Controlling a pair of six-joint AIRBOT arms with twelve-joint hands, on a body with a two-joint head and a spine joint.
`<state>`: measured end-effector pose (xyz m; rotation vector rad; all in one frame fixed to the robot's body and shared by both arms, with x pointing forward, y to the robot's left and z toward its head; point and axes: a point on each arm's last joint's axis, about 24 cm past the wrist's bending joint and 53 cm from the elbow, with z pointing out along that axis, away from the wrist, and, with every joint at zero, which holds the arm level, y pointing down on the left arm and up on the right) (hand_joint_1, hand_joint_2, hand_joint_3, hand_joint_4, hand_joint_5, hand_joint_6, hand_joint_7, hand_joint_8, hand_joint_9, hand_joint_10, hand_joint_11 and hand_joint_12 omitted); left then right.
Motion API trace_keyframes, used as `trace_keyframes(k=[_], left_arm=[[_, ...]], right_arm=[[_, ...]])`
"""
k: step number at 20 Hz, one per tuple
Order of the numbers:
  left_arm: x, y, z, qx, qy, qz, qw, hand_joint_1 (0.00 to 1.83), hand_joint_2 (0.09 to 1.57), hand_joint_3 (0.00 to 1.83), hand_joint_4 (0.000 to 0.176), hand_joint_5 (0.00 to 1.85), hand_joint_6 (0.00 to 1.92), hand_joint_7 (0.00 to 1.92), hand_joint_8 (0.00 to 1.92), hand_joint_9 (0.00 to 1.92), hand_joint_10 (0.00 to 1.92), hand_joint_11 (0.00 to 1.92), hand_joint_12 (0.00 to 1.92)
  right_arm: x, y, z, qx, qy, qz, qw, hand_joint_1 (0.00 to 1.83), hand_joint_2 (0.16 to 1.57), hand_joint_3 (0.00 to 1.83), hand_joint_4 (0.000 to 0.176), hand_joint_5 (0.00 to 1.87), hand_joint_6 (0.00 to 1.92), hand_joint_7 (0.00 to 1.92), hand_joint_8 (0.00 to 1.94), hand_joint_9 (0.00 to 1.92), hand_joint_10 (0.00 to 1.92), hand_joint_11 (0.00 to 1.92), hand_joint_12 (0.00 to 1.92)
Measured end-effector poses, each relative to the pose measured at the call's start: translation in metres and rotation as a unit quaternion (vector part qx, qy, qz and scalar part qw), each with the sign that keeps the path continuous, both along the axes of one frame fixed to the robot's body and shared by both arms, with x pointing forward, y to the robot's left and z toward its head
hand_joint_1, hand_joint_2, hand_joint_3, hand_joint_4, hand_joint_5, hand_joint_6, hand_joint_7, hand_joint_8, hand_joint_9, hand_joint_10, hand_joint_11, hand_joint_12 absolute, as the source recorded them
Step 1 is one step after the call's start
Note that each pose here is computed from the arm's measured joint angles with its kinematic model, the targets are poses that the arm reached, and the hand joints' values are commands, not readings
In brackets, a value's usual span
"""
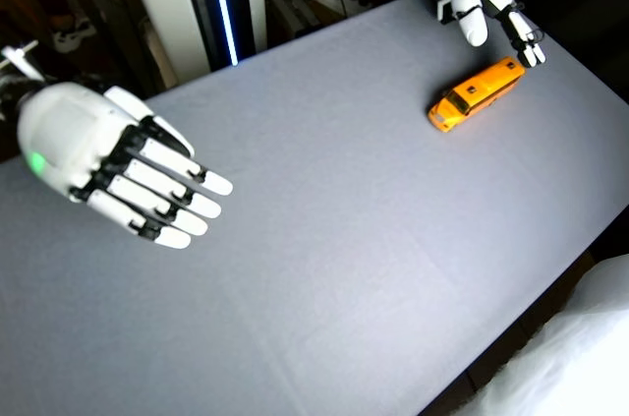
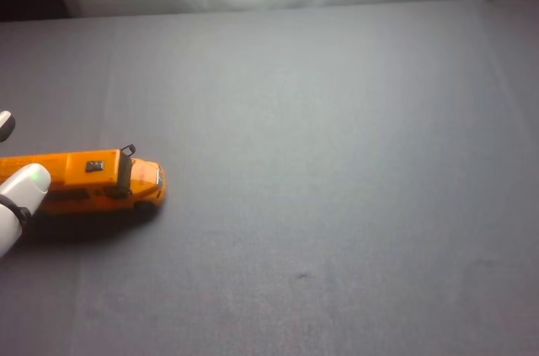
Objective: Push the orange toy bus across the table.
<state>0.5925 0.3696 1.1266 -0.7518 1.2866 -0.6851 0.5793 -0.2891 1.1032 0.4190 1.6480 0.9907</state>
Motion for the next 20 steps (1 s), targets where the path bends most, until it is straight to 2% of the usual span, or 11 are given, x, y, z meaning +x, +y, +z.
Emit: trace_keyframes(k=[3, 4, 6, 8, 10, 11, 13, 16, 17, 19, 20], left_arm=[[-0.001, 0.001, 0.000, 0.001, -0.004, 0.005, 1.0000, 0.00, 1.33, 0.00, 0.176, 0.23, 0.00, 0.10, 0.00, 0.09, 0.01, 0.00, 0.39], [-0.002, 0.000, 0.000, 0.002, -0.005, 0.005, 1.0000, 0.00, 1.33, 0.00, 0.159, 0.24, 0.00, 0.11, 0.00, 0.10, 0.01, 0.00, 0.42], [-0.002, -0.001, 0.000, 0.004, -0.007, 0.004, 1.0000, 0.00, 1.34, 0.00, 0.152, 0.25, 0.00, 0.12, 0.01, 0.11, 0.01, 0.00, 0.43], [-0.004, -0.002, 0.001, 0.006, -0.013, 0.005, 0.9999, 0.00, 1.33, 0.00, 0.154, 0.30, 0.00, 0.17, 0.00, 0.14, 0.00, 0.00, 0.55], [-0.004, -0.004, 0.001, 0.006, -0.015, 0.003, 0.9999, 0.00, 1.33, 0.00, 0.154, 0.30, 0.00, 0.17, 0.00, 0.15, 0.00, 0.00, 0.55], [-0.005, -0.005, 0.001, 0.005, -0.018, 0.003, 0.9998, 0.00, 1.34, 0.00, 0.160, 0.33, 0.01, 0.20, 0.01, 0.17, 0.01, 0.00, 0.57], [-0.005, -0.010, -0.001, -0.004, -0.021, 0.001, 0.9998, 0.00, 1.35, 0.00, 0.166, 0.35, 0.00, 0.20, 0.00, 0.19, 0.01, 0.00, 0.62], [-0.004, -0.018, -0.005, -0.016, -0.020, -0.007, 0.9996, 0.01, 1.35, 0.00, 0.130, 0.34, 0.00, 0.19, 0.00, 0.20, 0.00, 0.00, 0.63], [-0.002, -0.021, -0.006, -0.019, -0.020, -0.008, 0.9996, 0.04, 1.30, 0.00, 0.156, 0.37, 0.00, 0.20, 0.00, 0.19, 0.00, 0.00, 0.56], [0.002, -0.026, -0.008, -0.022, -0.020, -0.016, 0.9994, 0.01, 1.30, 0.00, 0.151, 0.36, 0.00, 0.18, 0.00, 0.17, 0.00, 0.00, 0.52], [0.003, -0.030, -0.009, -0.027, -0.019, -0.019, 0.9993, 0.02, 1.30, 0.00, 0.146, 0.36, 0.00, 0.18, 0.00, 0.18, 0.00, 0.00, 0.53]], right_arm=[[0.000, 0.000, 0.000, 0.000, 0.000, 0.000, 1.0000, 0.82, 1.41, 0.00, 0.034, 0.60, 0.00, 0.48, 0.00, 0.38, 0.00, 0.05, 0.69], [0.000, 0.000, 0.000, 0.000, 0.000, 0.000, 1.0000, 0.82, 1.41, 0.00, 0.029, 0.61, 0.00, 0.48, 0.00, 0.37, 0.00, 0.04, 0.68], [0.000, 0.000, 0.000, 0.000, 0.000, 0.000, 1.0000, 0.82, 1.41, 0.00, 0.021, 0.62, 0.00, 0.49, 0.00, 0.38, 0.00, 0.05, 0.68], [0.000, 0.000, 0.000, 0.000, 0.000, 0.000, 1.0000, 0.82, 1.40, 0.00, 0.016, 0.62, 0.01, 0.50, 0.00, 0.39, 0.01, 0.07, 0.69], [0.000, 0.000, 0.000, 0.001, 0.000, 0.000, 1.0000, 0.83, 1.40, 0.00, 0.015, 0.62, 0.00, 0.50, 0.00, 0.39, 0.00, 0.07, 0.68], [0.000, 0.000, 0.000, 0.001, 0.000, 0.000, 1.0000, 0.82, 1.40, 0.00, 0.031, 0.63, 0.00, 0.50, 0.00, 0.38, 0.00, 0.05, 0.67], [0.000, 0.000, 0.000, 0.001, 0.001, 0.000, 1.0000, 0.82, 1.40, 0.00, 0.032, 0.63, 0.00, 0.50, 0.00, 0.37, 0.00, 0.04, 0.66], [0.000, 0.001, 0.000, 0.001, 0.001, 0.001, 1.0000, 0.84, 1.40, 0.00, 0.031, 0.64, 0.00, 0.51, 0.00, 0.38, 0.00, 0.06, 0.67], [0.000, 0.001, 0.000, 0.001, 0.001, 0.001, 1.0000, 0.83, 1.40, 0.00, 0.022, 0.64, 0.00, 0.51, 0.00, 0.39, 0.00, 0.06, 0.67], [0.000, 0.001, 0.000, 0.001, 0.001, 0.001, 1.0000, 0.80, 1.41, 0.00, 0.024, 0.63, 0.00, 0.51, 0.00, 0.38, 0.00, 0.06, 0.68], [0.000, 0.001, -0.001, 0.001, 0.001, 0.002, 1.0000, 0.80, 1.41, 0.00, 0.018, 0.64, 0.00, 0.51, 0.00, 0.38, 0.00, 0.06, 0.68]])
